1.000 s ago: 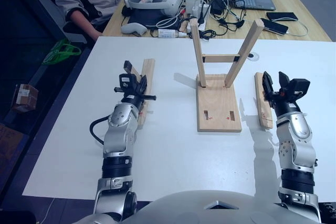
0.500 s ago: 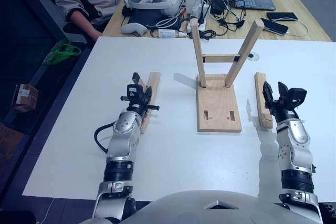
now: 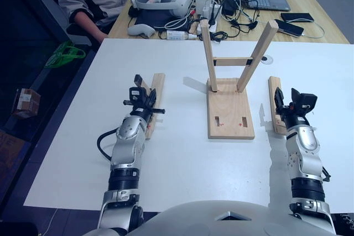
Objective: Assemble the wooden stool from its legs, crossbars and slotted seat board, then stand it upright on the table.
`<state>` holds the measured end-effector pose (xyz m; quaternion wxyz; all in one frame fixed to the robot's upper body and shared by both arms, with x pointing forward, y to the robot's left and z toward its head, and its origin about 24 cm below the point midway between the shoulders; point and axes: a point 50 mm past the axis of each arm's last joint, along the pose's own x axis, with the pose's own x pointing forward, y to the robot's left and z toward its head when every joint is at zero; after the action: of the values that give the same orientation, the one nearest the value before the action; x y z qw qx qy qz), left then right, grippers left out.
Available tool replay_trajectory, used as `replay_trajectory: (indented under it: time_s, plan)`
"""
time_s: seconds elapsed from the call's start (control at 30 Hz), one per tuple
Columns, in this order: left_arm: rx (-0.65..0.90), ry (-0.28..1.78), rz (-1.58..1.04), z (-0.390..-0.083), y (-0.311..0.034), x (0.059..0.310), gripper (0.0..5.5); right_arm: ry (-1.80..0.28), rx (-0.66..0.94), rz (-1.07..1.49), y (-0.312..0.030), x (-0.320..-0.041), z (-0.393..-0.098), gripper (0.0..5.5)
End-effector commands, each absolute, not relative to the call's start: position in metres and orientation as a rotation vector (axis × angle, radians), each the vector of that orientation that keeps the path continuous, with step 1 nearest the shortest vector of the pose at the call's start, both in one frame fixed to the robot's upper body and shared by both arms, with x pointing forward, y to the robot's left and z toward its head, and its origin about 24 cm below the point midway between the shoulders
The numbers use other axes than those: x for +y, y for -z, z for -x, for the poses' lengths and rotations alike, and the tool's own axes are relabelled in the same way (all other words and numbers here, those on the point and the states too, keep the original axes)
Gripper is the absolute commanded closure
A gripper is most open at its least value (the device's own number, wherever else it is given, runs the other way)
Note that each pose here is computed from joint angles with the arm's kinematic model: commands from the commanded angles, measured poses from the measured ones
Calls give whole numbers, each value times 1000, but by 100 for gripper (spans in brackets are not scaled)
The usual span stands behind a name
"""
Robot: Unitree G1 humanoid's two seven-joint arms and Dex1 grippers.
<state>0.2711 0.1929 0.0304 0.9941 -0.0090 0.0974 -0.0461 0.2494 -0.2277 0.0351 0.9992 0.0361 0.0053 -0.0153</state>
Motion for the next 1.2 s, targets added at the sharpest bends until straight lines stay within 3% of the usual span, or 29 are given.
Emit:
replay_trajectory:
  time_s: [0.03,1.2]
  plan:
    - [186,93,37,-273,-33,191,491,33,-1,-69,-38,-228,-252,280]
    - [184,118,32,-276,-34,187,491,35,8,-79,-37,-229,-255,280]
